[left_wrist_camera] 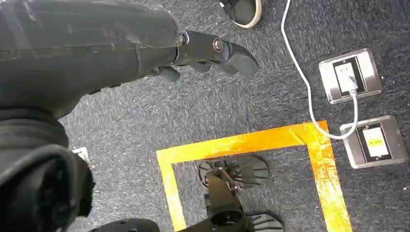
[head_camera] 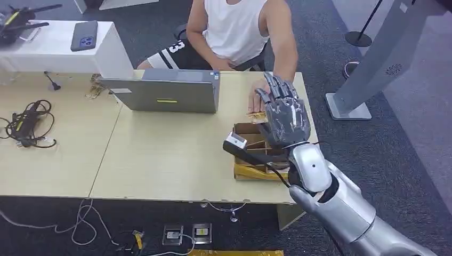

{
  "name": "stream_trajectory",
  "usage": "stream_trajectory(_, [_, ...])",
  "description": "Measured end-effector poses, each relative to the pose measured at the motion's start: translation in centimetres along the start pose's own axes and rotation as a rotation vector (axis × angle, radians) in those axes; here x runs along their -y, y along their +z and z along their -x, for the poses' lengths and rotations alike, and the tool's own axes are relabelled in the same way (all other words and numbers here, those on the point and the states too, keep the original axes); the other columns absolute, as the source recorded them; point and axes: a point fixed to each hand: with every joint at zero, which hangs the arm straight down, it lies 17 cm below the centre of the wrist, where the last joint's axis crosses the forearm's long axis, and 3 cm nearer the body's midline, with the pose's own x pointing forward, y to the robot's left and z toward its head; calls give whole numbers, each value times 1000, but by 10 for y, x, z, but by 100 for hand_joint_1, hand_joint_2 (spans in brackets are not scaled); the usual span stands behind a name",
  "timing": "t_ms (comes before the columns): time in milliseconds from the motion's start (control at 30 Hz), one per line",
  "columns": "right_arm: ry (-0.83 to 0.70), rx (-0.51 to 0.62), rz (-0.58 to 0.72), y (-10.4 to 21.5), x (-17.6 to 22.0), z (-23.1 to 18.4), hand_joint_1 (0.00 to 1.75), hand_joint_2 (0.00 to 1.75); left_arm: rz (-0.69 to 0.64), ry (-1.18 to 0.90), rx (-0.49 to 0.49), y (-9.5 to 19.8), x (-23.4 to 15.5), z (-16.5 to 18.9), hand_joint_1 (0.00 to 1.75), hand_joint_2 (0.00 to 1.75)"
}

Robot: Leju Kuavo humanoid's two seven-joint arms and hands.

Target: Pass the card to the sensor for recognition and then transmit it.

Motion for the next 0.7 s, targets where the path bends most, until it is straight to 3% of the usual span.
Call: stream_trajectory(700, [-2,-1,-42,-2,-17,3,175,175,3,-47,-15,0,1,0,0,0])
